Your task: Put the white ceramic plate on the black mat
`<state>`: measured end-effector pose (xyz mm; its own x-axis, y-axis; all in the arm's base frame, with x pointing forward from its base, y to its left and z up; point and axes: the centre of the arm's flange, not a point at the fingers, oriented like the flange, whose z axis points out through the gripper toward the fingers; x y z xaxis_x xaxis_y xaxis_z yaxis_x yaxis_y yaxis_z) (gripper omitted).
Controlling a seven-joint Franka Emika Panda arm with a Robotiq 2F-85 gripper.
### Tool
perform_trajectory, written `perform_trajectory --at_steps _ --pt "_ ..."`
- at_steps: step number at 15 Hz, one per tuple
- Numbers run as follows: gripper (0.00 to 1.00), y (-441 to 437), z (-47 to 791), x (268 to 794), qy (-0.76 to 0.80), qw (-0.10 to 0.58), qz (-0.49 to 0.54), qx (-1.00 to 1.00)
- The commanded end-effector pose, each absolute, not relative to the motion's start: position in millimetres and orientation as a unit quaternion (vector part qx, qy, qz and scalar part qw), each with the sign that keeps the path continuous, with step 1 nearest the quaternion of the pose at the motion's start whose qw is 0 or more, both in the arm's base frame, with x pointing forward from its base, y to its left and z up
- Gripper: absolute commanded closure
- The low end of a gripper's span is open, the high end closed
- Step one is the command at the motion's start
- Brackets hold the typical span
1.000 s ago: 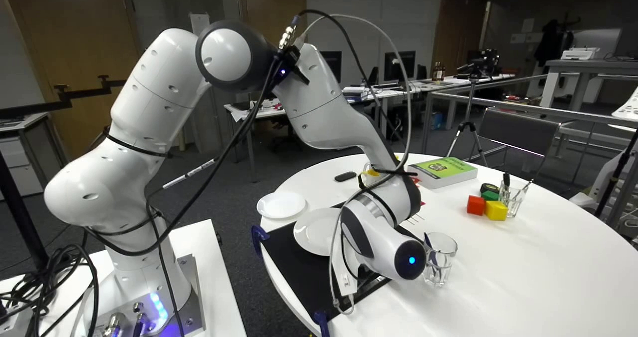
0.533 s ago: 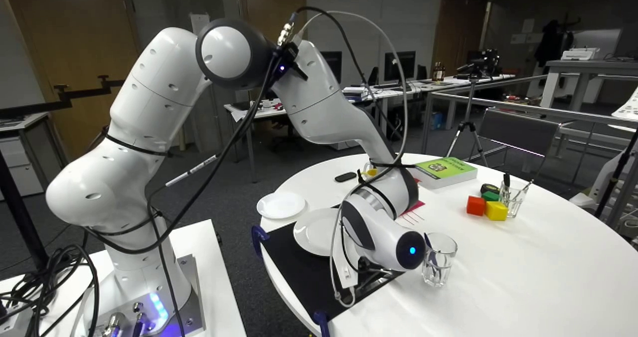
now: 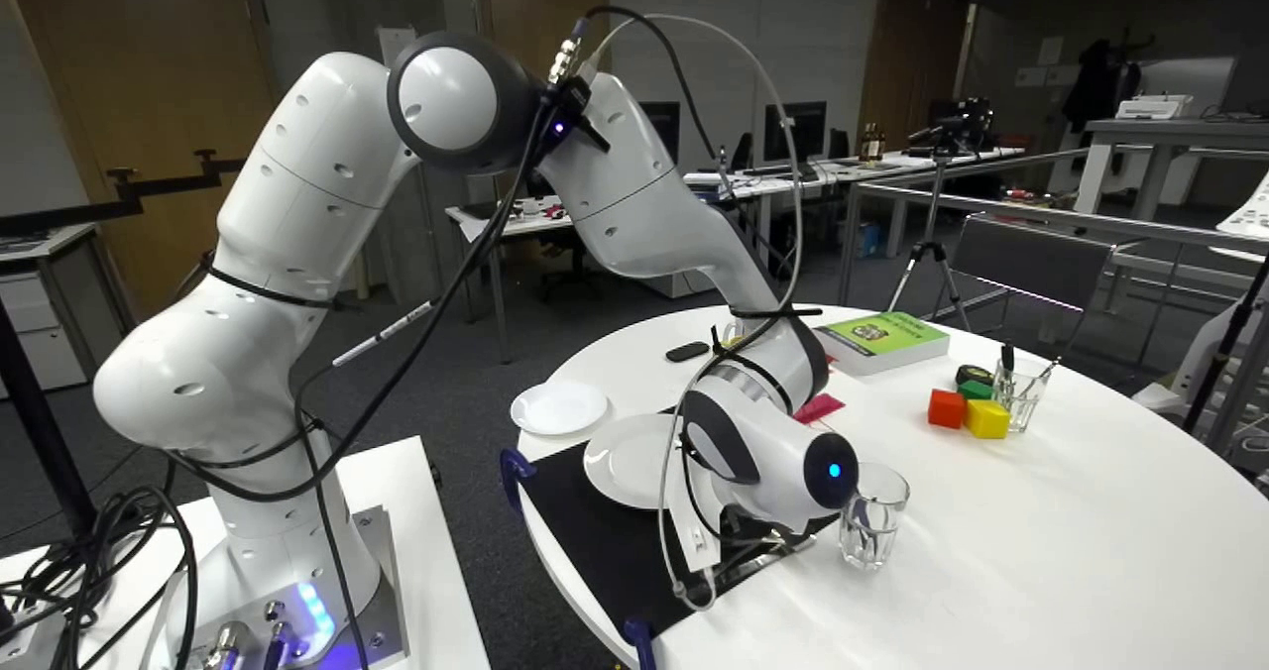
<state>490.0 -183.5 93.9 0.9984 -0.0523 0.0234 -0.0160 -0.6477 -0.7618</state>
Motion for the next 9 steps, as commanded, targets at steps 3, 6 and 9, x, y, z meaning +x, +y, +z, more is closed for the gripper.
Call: perform_trajectory --at_steps 3,6,9 --pt "0.0 -194 116 486 0.009 0.346 -0.02 -0.938" --pt "0.0 -196 133 487 -0.003 0.324 -0.035 -0.945" --pt "0.0 -194 151 490 -0.015 0.308 -0.048 -0.95"
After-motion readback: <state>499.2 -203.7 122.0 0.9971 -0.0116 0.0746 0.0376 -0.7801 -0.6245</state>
